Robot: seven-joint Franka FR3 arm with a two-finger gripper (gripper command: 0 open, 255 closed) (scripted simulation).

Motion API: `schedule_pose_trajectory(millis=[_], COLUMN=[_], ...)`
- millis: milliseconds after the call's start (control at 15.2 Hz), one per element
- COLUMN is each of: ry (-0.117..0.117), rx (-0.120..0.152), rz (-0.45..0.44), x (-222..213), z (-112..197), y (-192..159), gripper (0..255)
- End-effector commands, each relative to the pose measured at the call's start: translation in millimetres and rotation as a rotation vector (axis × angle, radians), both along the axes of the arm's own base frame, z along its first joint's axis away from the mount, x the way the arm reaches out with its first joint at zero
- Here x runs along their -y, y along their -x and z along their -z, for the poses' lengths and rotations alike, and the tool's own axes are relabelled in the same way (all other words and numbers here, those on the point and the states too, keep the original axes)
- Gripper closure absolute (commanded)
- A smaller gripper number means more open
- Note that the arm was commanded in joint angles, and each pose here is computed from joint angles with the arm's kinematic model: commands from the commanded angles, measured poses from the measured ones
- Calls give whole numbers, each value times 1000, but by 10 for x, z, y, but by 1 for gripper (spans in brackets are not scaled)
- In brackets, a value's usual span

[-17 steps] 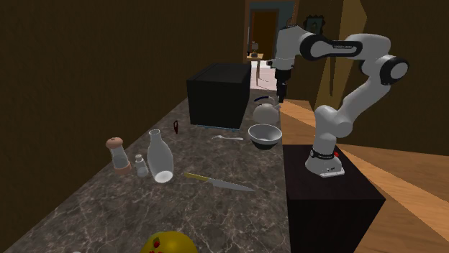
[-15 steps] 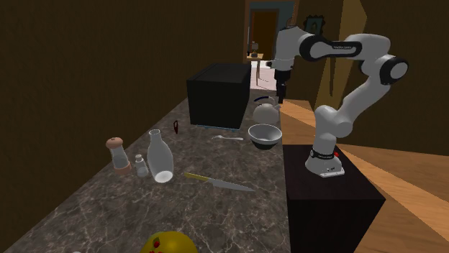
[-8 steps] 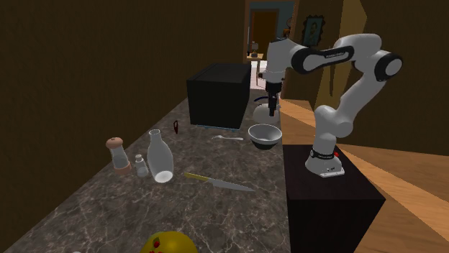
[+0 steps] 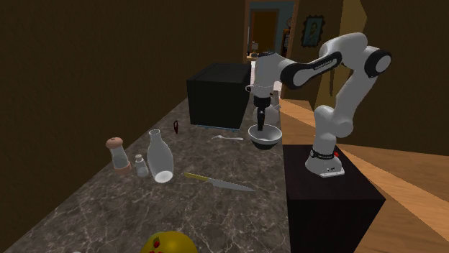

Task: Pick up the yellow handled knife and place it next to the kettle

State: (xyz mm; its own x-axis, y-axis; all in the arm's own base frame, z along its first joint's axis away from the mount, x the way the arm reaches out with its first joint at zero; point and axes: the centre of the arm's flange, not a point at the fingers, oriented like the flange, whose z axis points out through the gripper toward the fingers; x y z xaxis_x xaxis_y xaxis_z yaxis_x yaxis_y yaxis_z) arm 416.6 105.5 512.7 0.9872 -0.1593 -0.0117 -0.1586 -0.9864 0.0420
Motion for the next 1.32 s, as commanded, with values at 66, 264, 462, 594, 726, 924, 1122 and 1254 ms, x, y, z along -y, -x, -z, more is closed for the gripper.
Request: schedule_pose_trajectory(millis=[66,264,462,594,726,924,1122,1254], ry=[-5,-9,-13,-16,-19,-23,-27,-30], rx=[6,10,15,18,22,27,31,35], rz=[9,17,25,30,36,44,52,57], x=[-269,-511,-753,-913,-1072,-1310,-1547,-1704], z=[203,386,567,686,805,981,1155,1269], y=[-240,-480,-723,-887,-1052,-1302,-1554,-1724], gripper=[0,0,0,0,0,0,0,0])
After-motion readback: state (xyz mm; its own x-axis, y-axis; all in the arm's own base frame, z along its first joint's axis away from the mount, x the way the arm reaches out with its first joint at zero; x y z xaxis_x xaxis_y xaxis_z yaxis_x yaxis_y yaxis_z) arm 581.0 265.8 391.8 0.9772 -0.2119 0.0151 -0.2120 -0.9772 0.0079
